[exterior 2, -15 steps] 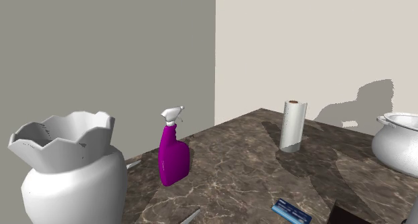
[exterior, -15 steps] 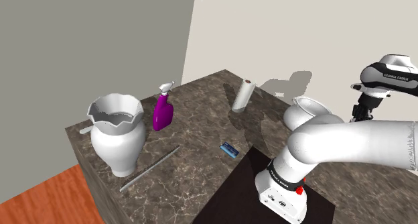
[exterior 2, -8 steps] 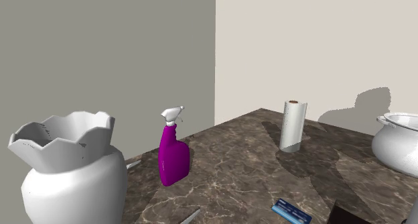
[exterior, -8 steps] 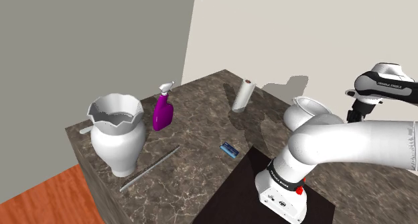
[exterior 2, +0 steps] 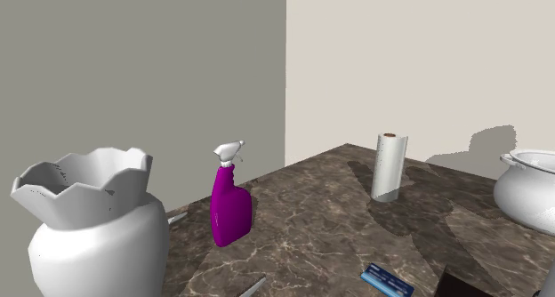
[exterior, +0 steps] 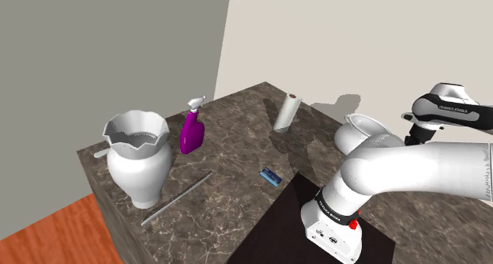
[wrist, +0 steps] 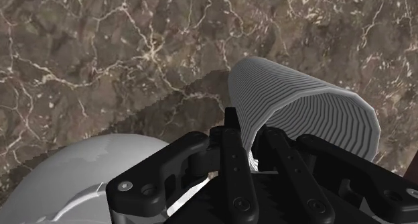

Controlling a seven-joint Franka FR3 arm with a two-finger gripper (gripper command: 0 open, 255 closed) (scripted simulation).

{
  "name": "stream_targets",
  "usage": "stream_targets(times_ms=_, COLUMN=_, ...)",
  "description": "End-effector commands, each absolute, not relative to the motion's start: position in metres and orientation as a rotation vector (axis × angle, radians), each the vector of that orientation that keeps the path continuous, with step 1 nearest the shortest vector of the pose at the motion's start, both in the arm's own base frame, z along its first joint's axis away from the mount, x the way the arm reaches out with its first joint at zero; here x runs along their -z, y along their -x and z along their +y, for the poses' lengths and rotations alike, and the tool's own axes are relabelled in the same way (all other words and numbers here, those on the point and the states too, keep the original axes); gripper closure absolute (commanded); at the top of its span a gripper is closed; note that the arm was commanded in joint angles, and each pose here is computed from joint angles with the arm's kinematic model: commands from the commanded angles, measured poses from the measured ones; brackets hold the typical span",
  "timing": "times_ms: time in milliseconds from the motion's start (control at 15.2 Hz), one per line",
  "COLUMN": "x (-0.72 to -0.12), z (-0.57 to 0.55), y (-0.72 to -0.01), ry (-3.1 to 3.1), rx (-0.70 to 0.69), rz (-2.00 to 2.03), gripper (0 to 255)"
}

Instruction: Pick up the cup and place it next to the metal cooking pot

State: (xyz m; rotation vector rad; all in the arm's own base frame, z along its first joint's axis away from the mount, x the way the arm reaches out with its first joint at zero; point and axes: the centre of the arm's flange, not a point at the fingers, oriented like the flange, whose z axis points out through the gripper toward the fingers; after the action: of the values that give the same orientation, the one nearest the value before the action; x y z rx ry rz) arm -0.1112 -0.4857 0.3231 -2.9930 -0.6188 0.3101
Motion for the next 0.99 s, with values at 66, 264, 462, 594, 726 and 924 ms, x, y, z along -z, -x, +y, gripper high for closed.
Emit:
stream_targets(times_ms=66, x=-0.322, z=-0.486, y=0.111, ry=2.993, rx=-0.310, rz=-0.619, gripper=255)
stream_targets(times_ms=264, x=-0.322, z=-0.486, y=0.111, ry=2.993, rx=-0.310, rz=-0.619, gripper=255)
stream_targets(times_ms=462, x=-0.321, z=-0.486, y=0.111, ry=2.993, rx=-0.310, rz=-0.619, gripper=0)
stream_targets(times_ms=594, x=-0.321, z=-0.486, y=0.111, ry=2.993, rx=-0.310, rz=-0.619, gripper=0)
stream_targets(times_ms=726, x=-0.321, z=-0.486, y=0.111, ry=2.993, rx=-0.310, rz=-0.619, gripper=0)
stream_targets(times_ms=924, x=-0.360, z=-0.487, y=0.103, ry=2.993, rx=-0.310, rz=-0.619, gripper=0)
